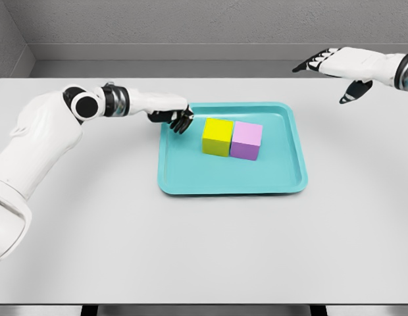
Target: Push two cubes
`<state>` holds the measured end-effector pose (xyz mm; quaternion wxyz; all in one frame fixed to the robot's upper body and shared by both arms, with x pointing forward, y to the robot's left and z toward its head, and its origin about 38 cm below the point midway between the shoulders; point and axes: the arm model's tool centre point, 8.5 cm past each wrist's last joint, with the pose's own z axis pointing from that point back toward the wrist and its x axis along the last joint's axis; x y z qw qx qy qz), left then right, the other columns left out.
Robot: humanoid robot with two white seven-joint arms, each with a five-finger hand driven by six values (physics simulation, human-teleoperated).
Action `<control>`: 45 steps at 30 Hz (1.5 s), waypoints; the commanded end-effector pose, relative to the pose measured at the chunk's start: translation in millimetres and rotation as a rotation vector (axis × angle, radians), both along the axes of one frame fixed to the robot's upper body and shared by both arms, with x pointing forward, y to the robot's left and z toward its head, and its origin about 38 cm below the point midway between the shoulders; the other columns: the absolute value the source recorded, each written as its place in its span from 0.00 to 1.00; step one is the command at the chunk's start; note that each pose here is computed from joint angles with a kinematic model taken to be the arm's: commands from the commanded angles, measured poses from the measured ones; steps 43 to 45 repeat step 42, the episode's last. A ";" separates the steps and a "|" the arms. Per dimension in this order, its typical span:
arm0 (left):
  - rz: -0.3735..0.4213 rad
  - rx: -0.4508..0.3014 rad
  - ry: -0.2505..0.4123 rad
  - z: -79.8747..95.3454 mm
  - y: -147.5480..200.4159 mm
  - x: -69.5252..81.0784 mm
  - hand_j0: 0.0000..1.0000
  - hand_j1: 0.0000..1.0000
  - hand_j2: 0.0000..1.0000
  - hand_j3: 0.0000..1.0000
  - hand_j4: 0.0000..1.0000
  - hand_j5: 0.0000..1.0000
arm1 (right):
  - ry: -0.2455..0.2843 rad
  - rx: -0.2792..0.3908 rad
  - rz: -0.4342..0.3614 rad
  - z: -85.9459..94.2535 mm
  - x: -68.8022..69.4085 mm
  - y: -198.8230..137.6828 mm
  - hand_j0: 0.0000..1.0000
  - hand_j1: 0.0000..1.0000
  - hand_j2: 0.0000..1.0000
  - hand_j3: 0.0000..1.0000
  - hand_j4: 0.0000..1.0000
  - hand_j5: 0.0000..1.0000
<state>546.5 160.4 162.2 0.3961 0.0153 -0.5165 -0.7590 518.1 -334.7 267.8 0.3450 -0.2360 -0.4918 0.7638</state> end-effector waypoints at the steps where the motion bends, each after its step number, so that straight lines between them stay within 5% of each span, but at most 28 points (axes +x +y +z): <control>1: 0.004 0.012 0.023 -9.7 -8.5 -0.2 0.11 0.11 0.11 0.11 0.11 0.11 | -0.002 0.006 -0.003 1.5 0.2 -0.5 1.00 1.00 1.00 1.00 1.00 1.00; 20: -0.061 0.000 0.008 -3.3 -46.3 -3.6 0.10 0.10 0.10 0.10 0.10 0.10 | -0.009 0.001 -0.006 4.6 -1.5 -4.5 1.00 1.00 1.00 1.00 1.00 1.00; 25: 0.020 -0.043 -0.013 16.0 0.0 7.2 0.11 0.11 0.11 0.11 0.11 0.11 | -0.009 0.000 -0.008 4.8 -1.7 -5.2 1.00 1.00 1.00 1.00 1.00 1.00; 27: 0.066 -0.147 -0.065 53.9 55.6 4.4 0.13 0.13 0.13 0.13 0.13 0.13 | -0.009 -0.003 -0.011 5.3 -2.1 -7.4 1.00 1.00 1.00 1.00 1.00 1.00; 28: 0.064 -0.180 -0.094 70.4 86.1 -9.2 0.23 0.23 0.23 0.23 0.23 0.23 | -0.010 -0.002 -0.012 5.7 -2.1 -7.6 1.00 1.00 1.00 1.00 1.00 1.00; 29: 0.128 -0.240 -0.101 78.8 137.3 -26.8 1.00 1.00 1.00 1.00 1.00 1.00 | -0.010 -0.002 -0.012 5.8 -2.1 -7.6 1.00 1.00 1.00 1.00 1.00 1.00; 31: 0.273 -0.264 -0.087 61.7 200.9 -43.4 1.00 1.00 1.00 1.00 1.00 1.00 | -0.009 -0.003 -0.011 5.3 -2.1 -7.4 1.00 1.00 1.00 1.00 1.00 1.00; 32: 0.302 -0.267 -0.054 45.3 206.4 -46.0 1.00 1.00 1.00 1.00 1.00 1.00 | -0.009 -0.004 -0.012 5.5 -2.2 -8.1 1.00 1.00 1.00 1.00 1.00 1.00; 45: 0.321 -0.277 -0.031 32.8 210.6 -50.2 1.00 1.00 1.00 1.00 1.00 1.00 | -0.004 -0.010 -0.010 3.6 -2.6 -7.8 1.00 1.00 1.00 1.00 1.00 1.00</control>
